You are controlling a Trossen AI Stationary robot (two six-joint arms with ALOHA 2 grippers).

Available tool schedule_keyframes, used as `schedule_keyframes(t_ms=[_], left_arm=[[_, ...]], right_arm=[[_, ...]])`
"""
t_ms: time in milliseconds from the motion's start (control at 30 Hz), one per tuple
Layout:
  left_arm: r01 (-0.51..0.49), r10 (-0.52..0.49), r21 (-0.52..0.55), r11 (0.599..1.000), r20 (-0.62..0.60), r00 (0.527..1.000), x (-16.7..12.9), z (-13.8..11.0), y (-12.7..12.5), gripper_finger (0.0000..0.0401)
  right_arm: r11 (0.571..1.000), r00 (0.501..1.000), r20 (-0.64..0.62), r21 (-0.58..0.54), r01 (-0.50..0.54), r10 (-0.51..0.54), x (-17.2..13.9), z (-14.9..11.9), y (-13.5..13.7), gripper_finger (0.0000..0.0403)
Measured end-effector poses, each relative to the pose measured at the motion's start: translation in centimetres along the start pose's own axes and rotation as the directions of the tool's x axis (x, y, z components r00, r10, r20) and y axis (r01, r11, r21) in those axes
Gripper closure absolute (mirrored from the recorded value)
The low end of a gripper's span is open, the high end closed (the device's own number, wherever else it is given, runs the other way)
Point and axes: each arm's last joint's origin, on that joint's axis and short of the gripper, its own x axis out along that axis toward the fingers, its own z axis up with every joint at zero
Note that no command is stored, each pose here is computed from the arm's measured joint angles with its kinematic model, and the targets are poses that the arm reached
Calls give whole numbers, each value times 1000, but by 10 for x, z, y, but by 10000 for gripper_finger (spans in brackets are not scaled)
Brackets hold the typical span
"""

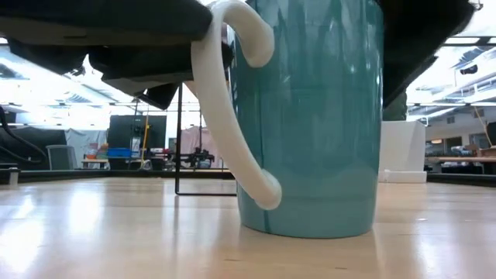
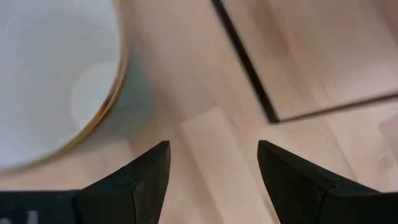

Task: Place coffee mugs
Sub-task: Put the light blue mug on the shelf

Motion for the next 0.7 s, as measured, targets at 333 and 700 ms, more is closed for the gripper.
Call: schedule_keyframes(t_ms=[333,700], left_arm=[[65,-65,6,998,-30,997,-1,-2,-4,284],[62,-61,-37,997,38,997,0,5,-2,284]], right_arm=[[973,973,35,-40,-229,230,-17,-24,35,156],[982,968,163,-20,-190,191,-11,-4,30,156]])
